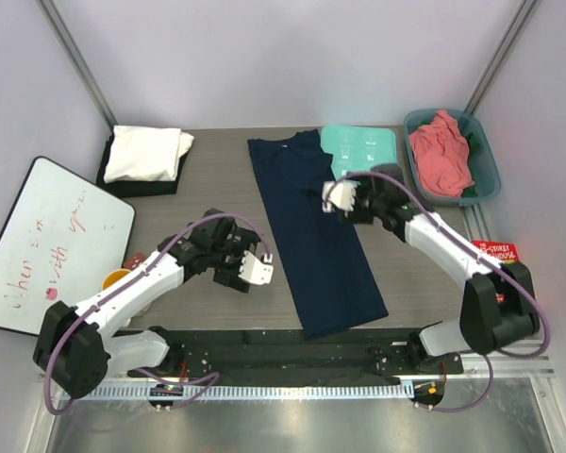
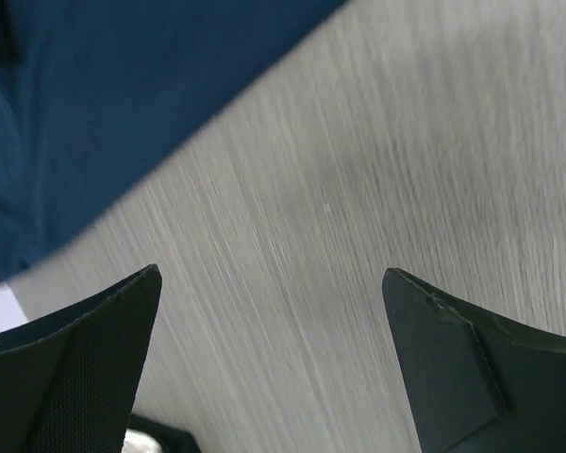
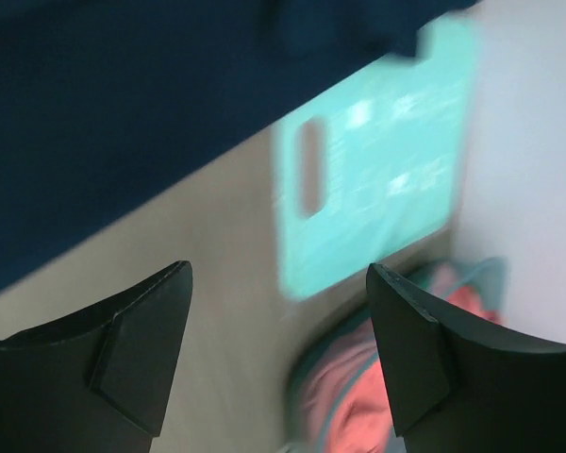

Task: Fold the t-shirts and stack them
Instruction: Rotate the tshirt 90 degrees

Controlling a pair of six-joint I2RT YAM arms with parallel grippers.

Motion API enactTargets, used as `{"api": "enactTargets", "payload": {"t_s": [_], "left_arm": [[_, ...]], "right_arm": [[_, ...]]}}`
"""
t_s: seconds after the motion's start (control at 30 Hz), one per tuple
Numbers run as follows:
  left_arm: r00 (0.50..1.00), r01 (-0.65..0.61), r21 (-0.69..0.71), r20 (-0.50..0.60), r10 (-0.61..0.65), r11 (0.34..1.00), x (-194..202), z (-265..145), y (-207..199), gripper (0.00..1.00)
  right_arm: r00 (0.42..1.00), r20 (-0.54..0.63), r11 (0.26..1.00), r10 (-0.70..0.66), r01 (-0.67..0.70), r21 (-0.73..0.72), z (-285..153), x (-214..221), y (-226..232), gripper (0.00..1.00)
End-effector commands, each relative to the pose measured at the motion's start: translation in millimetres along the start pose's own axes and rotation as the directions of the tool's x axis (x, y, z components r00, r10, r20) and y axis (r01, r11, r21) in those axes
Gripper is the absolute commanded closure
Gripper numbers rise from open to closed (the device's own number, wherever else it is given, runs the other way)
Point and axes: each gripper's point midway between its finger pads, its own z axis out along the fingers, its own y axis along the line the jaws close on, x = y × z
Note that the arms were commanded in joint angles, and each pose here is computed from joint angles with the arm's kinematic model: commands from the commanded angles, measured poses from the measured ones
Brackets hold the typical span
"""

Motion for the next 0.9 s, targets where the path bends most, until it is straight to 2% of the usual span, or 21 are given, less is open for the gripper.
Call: {"api": "enactTargets", "payload": {"t_s": [0.0, 0.03, 0.13, 0.27, 0.33, 0.37, 0.43, 0.47, 0.5, 0.57, 0.6, 0.63, 0.73, 0.87], "left_arm": [[0.986, -0.156, 0.005, 0.062, 0.155, 0.988, -28.8, 10.5, 1.8, 0.00], [0.980, -0.183, 0.017, 0.080, 0.181, 0.983, -38.1, 14.5, -2.0, 0.00], [0.964, -0.239, 0.053, 0.130, 0.231, 0.970, -58.7, 26.2, -12.9, 0.00], [0.948, -0.265, 0.099, 0.207, 0.241, 0.959, -79.8, 38.0, -24.2, 0.00], [0.956, -0.249, 0.126, 0.192, 0.223, 0.960, -82.4, 50.1, -27.7, 0.00], [0.960, -0.231, 0.102, 0.188, 0.209, 0.968, -86.6, 54.9, -20.8, 0.00], [0.984, -0.111, 0.083, 0.150, 0.098, 0.990, -87.0, 64.1, -8.8, 0.00], [0.984, -0.076, 0.012, 0.162, 0.073, 0.997, -94.0, 66.8, 9.6, 0.00], [0.985, 0.025, -0.018, 0.170, -0.021, 1.000, -96.9, 69.3, 16.8, 0.00], [0.974, 0.110, -0.110, 0.210, -0.085, 0.988, -106.5, 70.6, 41.1, 0.00], [0.966, 0.148, -0.126, 0.231, -0.116, 0.981, -112.8, 70.0, 49.9, 0.02], [0.952, 0.218, -0.106, 0.241, -0.188, 0.970, -116.7, 74.8, 49.0, 0.10], [0.938, 0.255, -0.104, 0.267, -0.220, 0.961, -129.6, 78.9, 56.8, 0.14], [0.941, 0.240, -0.083, 0.263, -0.210, 0.967, -134.0, 95.3, 49.9, 0.03]], "right_arm": [[0.980, -0.006, 0.945, -0.198, 0.189, -0.266, -41.4, 45.2, 95.0, 0.21], [0.966, 0.013, 0.928, -0.259, 0.252, -0.275, -48.0, 48.1, 99.9, 0.21], [0.948, 0.045, 0.895, -0.314, 0.312, -0.318, -67.8, 55.0, 123.2, 0.21], [0.954, 0.061, 0.883, -0.295, 0.297, -0.363, -79.2, 57.1, 143.0, 0.22], [0.963, 0.055, 0.898, -0.265, 0.267, -0.350, -78.2, 55.6, 142.1, 0.24], [0.974, 0.039, 0.914, -0.224, 0.224, -0.337, -77.5, 54.8, 139.4, 0.24], [0.980, 0.020, 0.930, -0.196, 0.192, -0.313, -76.7, 54.7, 133.5, 0.25], [0.983, 0.010, 0.937, -0.186, 0.180, -0.300, -77.7, 54.9, 130.7, 0.25], [0.984, -0.017, 0.944, -0.178, 0.166, -0.285, -77.8, 58.4, 127.8, 0.26], [0.986, -0.039, 0.957, -0.165, 0.150, -0.250, -79.5, 60.1, 121.3, 0.28], [0.986, -0.055, 0.962, -0.156, 0.139, -0.234, -79.3, 62.1, 119.1, 0.28], [0.986, -0.065, 0.965, -0.155, 0.137, -0.225, -79.7, 63.3, 116.9, 0.28], [0.984, -0.112, 0.976, -0.135, 0.113, -0.185, -80.4, 70.3, 110.5, 0.29], [0.981, -0.172, 0.991, -0.091, 0.071, -0.116, -79.3, 80.9, 98.8, 0.29]]}}
